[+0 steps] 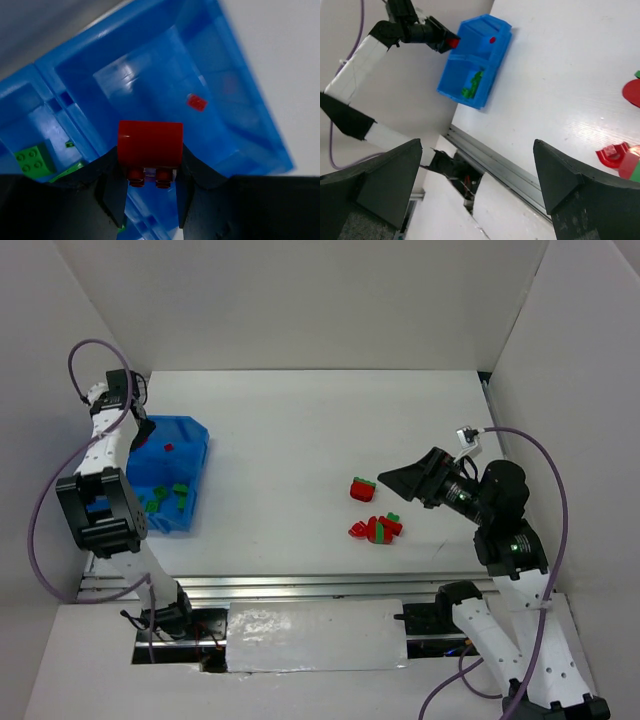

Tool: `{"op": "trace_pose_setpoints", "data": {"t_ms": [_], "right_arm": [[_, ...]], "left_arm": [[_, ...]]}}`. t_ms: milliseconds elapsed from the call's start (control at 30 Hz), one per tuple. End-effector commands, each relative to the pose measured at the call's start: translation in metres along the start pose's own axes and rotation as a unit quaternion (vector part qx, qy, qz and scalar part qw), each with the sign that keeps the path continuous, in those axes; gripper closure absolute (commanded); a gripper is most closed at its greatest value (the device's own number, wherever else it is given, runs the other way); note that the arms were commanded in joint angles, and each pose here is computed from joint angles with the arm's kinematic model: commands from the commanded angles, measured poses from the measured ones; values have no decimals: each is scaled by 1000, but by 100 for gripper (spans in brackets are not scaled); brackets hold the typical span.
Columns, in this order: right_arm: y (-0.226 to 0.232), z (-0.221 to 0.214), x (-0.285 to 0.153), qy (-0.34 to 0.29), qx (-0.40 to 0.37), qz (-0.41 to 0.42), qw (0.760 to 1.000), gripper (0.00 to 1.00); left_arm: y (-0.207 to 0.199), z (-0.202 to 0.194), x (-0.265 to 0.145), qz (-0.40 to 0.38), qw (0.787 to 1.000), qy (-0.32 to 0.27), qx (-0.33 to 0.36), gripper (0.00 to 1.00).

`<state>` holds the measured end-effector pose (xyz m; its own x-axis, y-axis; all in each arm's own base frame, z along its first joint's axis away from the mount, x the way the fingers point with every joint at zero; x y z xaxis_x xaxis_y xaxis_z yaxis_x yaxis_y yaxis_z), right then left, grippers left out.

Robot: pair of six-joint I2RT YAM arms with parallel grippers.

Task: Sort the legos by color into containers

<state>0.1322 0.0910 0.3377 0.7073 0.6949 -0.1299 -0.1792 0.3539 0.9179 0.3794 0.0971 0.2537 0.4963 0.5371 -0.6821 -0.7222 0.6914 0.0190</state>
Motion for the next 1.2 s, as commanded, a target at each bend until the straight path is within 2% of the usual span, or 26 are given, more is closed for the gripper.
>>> {"op": "trace_pose_setpoints", "data": {"t_ms": [0, 133, 233, 433, 800, 1167], "right_arm": [[2, -2, -15, -22, -51, -30, 998, 0], [5, -4, -20, -15, -65, -28, 997, 0], [4, -5, -21, -9, -69, -28, 997, 0], [0, -7, -21, -6, -74, -33, 997, 0], [-6, -10, -19, 8, -76, -28, 997, 0], [-4, -10, -18, 14, -76, -15, 997, 0]], "left_arm": [[3, -11, 2, -13, 996, 87, -30, 100], [3, -22, 9, -20, 995, 87, -34, 100], [1, -26, 13, -28, 995, 92, -36, 93], [-3, -29, 18, -44, 994, 96, -33, 87], [-5, -17, 5, -83, 994, 71, -30, 77], [-7, -16, 3, -103, 992, 68, -22, 62]]}}
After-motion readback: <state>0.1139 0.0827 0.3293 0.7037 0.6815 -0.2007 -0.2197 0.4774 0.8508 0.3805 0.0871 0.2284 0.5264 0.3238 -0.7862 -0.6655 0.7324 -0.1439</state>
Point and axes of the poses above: each gripper's point midway between its finger pads, its own x axis out along the fingers, its own y axis along the line the jaws close on, z = x × y, the point moved 10 cm from there along -x, back along the fingers, and after that the axes turned 15 degrees about x, right-handed, at the moved point
